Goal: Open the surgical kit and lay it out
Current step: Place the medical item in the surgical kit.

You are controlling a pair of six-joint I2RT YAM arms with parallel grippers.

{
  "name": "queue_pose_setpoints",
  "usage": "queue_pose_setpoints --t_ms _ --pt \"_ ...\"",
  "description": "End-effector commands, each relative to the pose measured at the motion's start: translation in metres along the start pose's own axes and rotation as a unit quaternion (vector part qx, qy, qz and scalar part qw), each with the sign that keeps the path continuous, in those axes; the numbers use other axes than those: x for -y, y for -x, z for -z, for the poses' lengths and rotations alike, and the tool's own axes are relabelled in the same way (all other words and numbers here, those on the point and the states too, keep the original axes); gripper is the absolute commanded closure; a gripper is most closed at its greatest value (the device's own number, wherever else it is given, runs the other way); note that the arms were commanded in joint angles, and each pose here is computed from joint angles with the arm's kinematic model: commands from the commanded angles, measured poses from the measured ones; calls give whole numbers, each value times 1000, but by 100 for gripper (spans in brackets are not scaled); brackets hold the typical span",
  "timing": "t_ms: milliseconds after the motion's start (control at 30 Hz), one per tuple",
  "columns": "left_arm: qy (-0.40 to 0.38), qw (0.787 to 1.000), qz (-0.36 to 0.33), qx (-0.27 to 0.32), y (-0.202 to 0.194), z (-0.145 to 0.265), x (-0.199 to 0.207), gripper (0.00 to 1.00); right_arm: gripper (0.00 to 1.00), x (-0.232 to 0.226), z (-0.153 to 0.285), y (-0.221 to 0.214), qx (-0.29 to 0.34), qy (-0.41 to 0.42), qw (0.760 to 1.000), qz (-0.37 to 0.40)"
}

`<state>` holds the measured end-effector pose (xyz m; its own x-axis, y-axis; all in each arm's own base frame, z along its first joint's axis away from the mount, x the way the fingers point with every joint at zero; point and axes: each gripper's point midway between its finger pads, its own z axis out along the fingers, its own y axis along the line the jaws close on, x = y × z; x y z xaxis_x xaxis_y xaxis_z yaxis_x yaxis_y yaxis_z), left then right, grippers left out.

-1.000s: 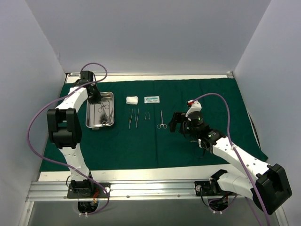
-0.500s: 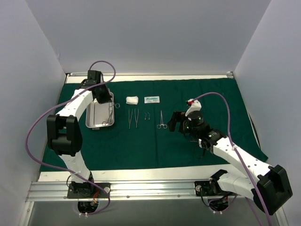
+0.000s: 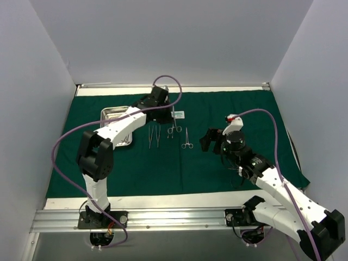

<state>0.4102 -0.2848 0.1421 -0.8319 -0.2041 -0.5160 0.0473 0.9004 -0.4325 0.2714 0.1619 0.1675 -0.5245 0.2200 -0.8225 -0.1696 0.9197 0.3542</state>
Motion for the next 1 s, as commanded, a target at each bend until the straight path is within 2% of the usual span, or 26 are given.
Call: queue_pose_setpoints --t_ms 0,200,400,967 --pt "-38 999 8 32 8 -11 51 98 9 0 9 14 23 -10 1000 -7" --pt "-35 999 2 21 -27 -47 95 98 9 10 22 9 17 -24 1000 -6" --pt "-20 1000 4 19 -46 -73 116 98 9 16 32 8 20 -33 999 -8" --pt "15 1000 20 5 -72 -106 110 98 9 21 33 2 14 -40 999 -8"
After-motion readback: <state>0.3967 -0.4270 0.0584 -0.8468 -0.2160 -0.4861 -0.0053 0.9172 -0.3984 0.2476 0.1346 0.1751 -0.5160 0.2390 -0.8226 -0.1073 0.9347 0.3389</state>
